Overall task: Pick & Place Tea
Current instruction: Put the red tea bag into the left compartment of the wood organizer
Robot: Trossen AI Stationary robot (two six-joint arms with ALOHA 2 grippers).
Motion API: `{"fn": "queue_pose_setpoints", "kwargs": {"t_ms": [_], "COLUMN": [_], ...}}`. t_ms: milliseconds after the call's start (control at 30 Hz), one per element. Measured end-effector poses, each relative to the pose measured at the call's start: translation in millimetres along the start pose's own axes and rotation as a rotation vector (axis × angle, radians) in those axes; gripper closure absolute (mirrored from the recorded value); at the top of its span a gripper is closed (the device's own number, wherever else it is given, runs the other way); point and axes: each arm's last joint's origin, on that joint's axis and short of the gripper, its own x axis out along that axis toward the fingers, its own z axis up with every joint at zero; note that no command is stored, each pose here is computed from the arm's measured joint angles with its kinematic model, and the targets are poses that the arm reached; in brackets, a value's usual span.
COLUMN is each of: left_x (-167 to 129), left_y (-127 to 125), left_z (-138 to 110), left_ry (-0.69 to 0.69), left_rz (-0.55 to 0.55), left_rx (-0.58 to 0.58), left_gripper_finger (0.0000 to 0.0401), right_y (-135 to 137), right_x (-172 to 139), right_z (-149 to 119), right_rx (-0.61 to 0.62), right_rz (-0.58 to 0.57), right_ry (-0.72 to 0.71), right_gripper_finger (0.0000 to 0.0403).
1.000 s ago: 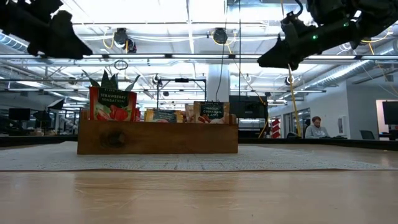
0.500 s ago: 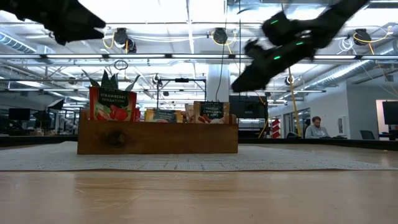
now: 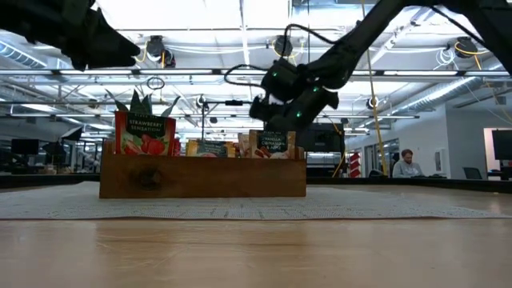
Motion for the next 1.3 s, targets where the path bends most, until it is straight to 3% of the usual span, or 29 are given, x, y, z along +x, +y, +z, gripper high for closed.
{"fn": "queue_pose_setpoints", "kwargs": {"t_ms": [233, 433, 667, 867, 1100, 1300], "left_x": [3.7, 6.2, 7.1, 7.1, 7.0, 6.9], "left_y": [4.3, 7.6, 8.8, 8.8, 9.3, 9.5], "left_z": [-0.9, -0.7, -0.6, -0.8, -3.6, -4.6], "left_ry": [0.007, 0.008, 0.008, 0.009, 0.03, 0.037], "left_rz": [0.039, 0.069, 0.08, 0.08, 0.085, 0.087], "left_rx": [0.005, -0.009, -0.026, -0.025, -0.038, -0.05], "left_gripper_finger": [0.0158, 0.0157, 0.0157, 0.0157, 0.0157, 0.0157], "right_y": [22.8, 20.0, 9.8, 7.9, 9.1, 12.2], "right_x": [23.4, 32.0, 33.6, 33.0, 33.4, 26.7], "right_z": [-5.2, -7.3, -14.2, -15.7, -15.8, -9.6], "right_rx": [-0.065, -0.122, -0.068, -0.038, -0.044, -0.074], "right_rz": [0.061, -0.01, -0.04, -0.048, -0.046, -0.05], "right_ry": [0.077, 0.111, 0.137, 0.146, 0.147, 0.128], "right_gripper_finger": [0.0125, 0.0133, 0.0155, 0.0226, 0.0379, 0.04]}}
